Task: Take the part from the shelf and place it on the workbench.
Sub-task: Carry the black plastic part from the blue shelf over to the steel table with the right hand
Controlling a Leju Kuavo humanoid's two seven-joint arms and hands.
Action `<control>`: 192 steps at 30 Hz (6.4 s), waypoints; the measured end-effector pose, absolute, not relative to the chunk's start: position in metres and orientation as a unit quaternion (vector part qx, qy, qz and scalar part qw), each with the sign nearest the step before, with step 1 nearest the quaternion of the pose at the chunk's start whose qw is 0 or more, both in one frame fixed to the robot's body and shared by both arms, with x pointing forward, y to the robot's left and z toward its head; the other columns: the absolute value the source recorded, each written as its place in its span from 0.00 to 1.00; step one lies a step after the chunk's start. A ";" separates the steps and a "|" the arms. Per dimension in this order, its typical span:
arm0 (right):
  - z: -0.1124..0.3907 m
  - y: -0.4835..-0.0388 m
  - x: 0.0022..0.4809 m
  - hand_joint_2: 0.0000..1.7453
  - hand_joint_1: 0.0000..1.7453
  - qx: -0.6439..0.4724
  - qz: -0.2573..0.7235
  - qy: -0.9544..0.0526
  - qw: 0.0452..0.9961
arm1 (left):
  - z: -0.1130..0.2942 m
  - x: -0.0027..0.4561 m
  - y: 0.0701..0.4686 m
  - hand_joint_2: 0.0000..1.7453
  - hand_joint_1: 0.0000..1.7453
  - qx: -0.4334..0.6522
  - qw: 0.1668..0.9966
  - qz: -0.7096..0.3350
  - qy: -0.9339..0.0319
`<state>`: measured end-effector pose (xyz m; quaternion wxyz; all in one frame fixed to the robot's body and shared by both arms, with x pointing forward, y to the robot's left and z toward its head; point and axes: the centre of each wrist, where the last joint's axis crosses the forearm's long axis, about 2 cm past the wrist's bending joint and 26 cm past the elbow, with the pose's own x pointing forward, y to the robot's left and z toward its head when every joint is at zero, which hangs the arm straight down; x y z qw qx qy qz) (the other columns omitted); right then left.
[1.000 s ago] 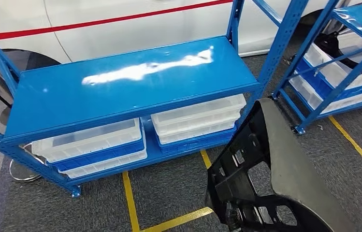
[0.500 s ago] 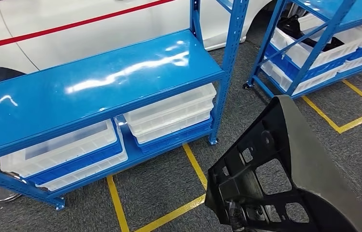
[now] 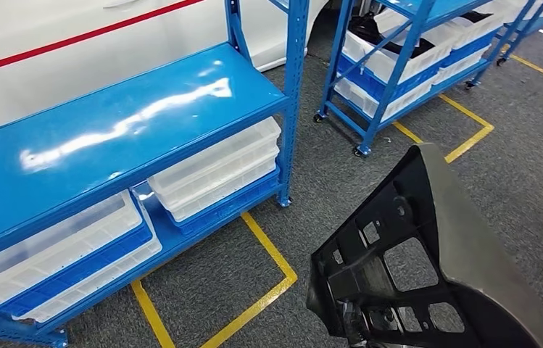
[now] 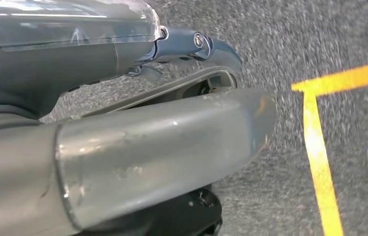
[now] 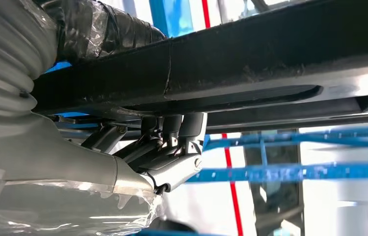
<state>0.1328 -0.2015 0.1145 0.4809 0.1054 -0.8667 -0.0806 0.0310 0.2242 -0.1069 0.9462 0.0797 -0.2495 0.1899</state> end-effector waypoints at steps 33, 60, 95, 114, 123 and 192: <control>0.115 -0.201 0.137 1.00 1.00 0.105 -0.084 -0.867 0.479 | -0.107 0.033 0.227 0.00 0.00 0.080 0.948 0.181 -0.250; 0.118 -0.193 0.148 1.00 1.00 0.106 -0.081 -0.873 0.469 | -0.108 0.034 0.240 0.00 0.00 0.083 0.948 0.182 -0.248; 0.115 -0.190 0.148 1.00 1.00 0.100 -0.077 -0.870 0.476 | -0.108 0.036 0.240 0.00 0.00 0.081 0.949 0.177 -0.249; 0.114 -0.191 0.144 1.00 1.00 0.100 -0.079 -0.868 0.480 | -0.108 0.037 0.239 0.00 0.00 0.081 0.950 0.173 -0.249; 0.113 -0.194 0.141 1.00 1.00 0.093 -0.079 -0.865 0.486 | -0.108 0.035 0.236 0.00 0.00 0.080 0.951 0.165 -0.248; 0.112 -0.196 0.137 1.00 1.00 0.069 -0.080 -0.853 0.511 | -0.107 0.039 0.231 0.00 0.00 0.069 0.955 0.153 -0.246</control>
